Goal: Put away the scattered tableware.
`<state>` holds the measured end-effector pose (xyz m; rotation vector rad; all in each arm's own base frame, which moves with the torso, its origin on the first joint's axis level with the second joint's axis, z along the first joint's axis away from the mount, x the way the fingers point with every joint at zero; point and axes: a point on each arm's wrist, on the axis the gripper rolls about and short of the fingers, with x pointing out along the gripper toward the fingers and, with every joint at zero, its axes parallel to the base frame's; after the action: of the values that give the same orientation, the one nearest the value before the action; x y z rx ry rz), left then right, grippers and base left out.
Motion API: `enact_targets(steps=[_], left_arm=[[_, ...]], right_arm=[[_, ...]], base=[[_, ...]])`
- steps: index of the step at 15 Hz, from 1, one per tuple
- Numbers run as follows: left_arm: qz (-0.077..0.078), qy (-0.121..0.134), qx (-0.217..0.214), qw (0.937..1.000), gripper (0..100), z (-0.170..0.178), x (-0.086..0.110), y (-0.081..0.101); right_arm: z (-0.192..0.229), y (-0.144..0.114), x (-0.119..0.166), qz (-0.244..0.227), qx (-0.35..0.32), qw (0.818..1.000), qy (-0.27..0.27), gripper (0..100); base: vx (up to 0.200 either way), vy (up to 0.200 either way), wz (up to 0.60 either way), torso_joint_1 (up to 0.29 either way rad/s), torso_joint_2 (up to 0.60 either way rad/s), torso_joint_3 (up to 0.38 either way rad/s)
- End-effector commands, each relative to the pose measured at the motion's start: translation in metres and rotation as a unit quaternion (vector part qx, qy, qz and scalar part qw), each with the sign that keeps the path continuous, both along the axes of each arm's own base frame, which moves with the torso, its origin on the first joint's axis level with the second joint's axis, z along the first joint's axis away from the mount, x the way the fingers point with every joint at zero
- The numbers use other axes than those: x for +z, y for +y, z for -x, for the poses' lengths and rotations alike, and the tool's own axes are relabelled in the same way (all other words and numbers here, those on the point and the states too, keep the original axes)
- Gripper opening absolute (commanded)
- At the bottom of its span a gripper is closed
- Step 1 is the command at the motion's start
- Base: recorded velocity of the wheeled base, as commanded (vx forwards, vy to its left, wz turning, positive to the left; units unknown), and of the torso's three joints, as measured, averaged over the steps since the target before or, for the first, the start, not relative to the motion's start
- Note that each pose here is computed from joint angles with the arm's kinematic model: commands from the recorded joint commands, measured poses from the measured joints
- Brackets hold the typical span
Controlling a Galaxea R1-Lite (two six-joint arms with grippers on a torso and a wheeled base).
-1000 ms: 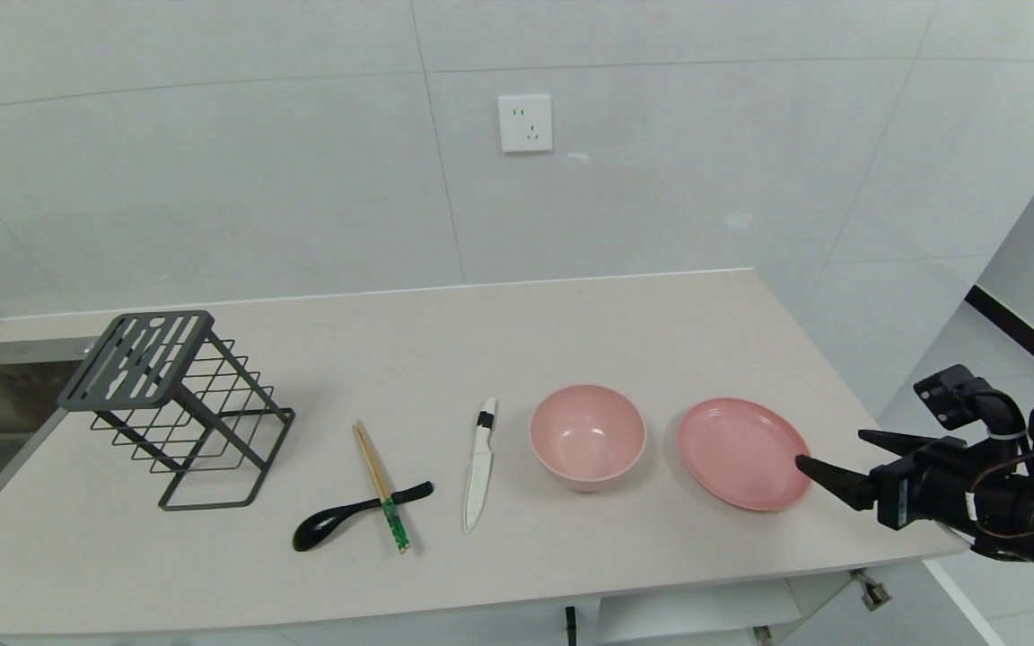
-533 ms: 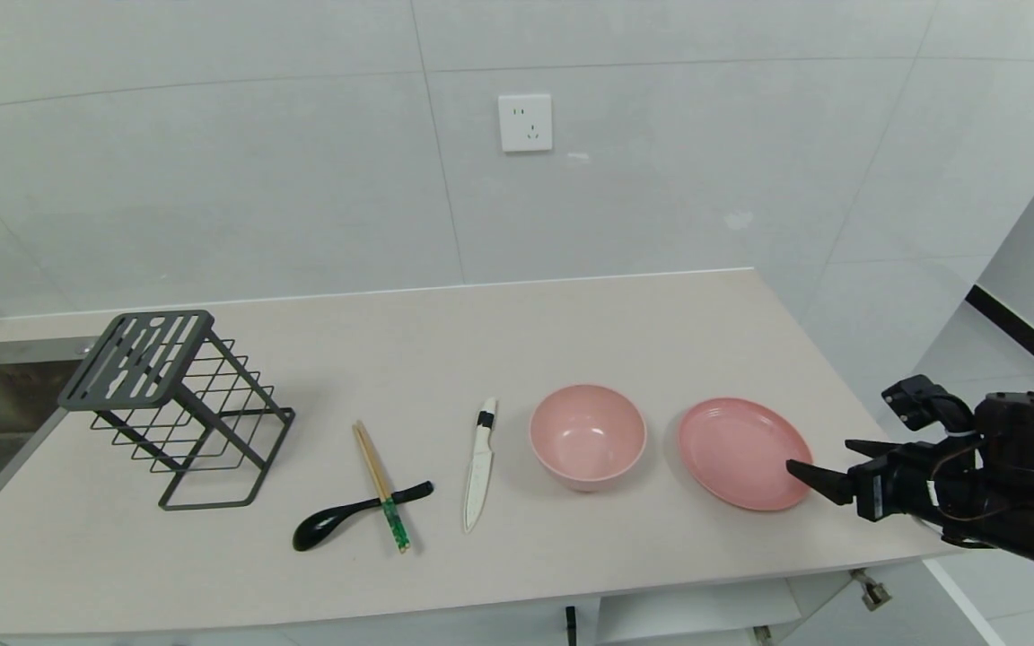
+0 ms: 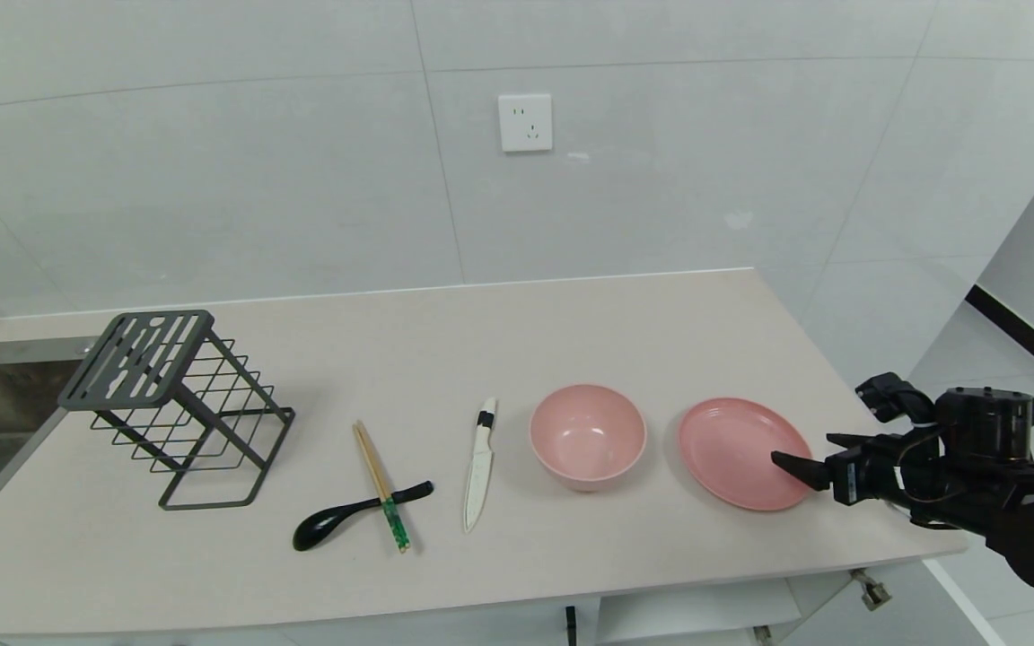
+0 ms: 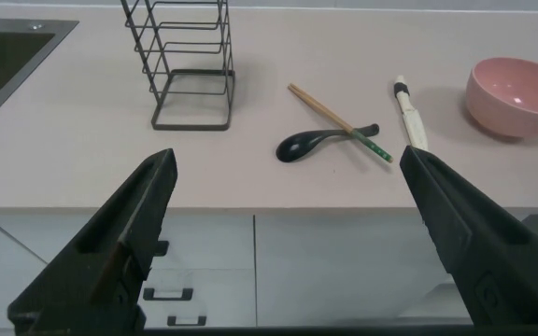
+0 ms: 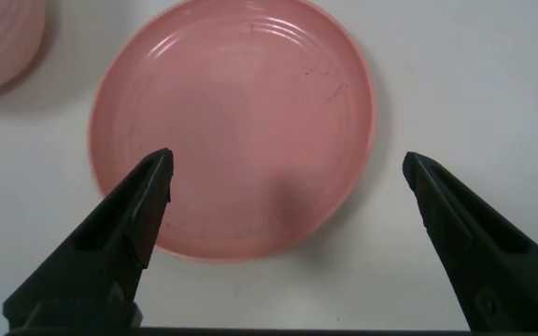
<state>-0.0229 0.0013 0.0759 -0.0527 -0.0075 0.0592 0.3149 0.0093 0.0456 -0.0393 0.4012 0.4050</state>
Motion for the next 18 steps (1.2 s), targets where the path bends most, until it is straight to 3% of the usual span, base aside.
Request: enact_targets(steps=[1,8,18], left_arm=[[0.001,0.0,0.0,1.0,100,0.0,0.0,0.0],[0.001,0.0,0.0,1.0,100,0.0,0.0,0.0],[0.001,0.0,0.0,1.0,100,0.0,0.0,0.0]], right_arm=[[-0.016,0.0,-0.012,0.0,-0.001,1.0,0.004,100],[-0.043,-0.003,-0.031,-0.002,-0.005,1.0,0.001,100],[-0.041,0.013,-0.036,-0.002,0.025,1.0,0.007,100]], base=[[0.0,0.0,0.0,0.0,0.0,0.0],[0.0,0.0,0.0,0.0,0.0,0.0],[0.0,0.0,0.0,0.0,0.0,0.0]])
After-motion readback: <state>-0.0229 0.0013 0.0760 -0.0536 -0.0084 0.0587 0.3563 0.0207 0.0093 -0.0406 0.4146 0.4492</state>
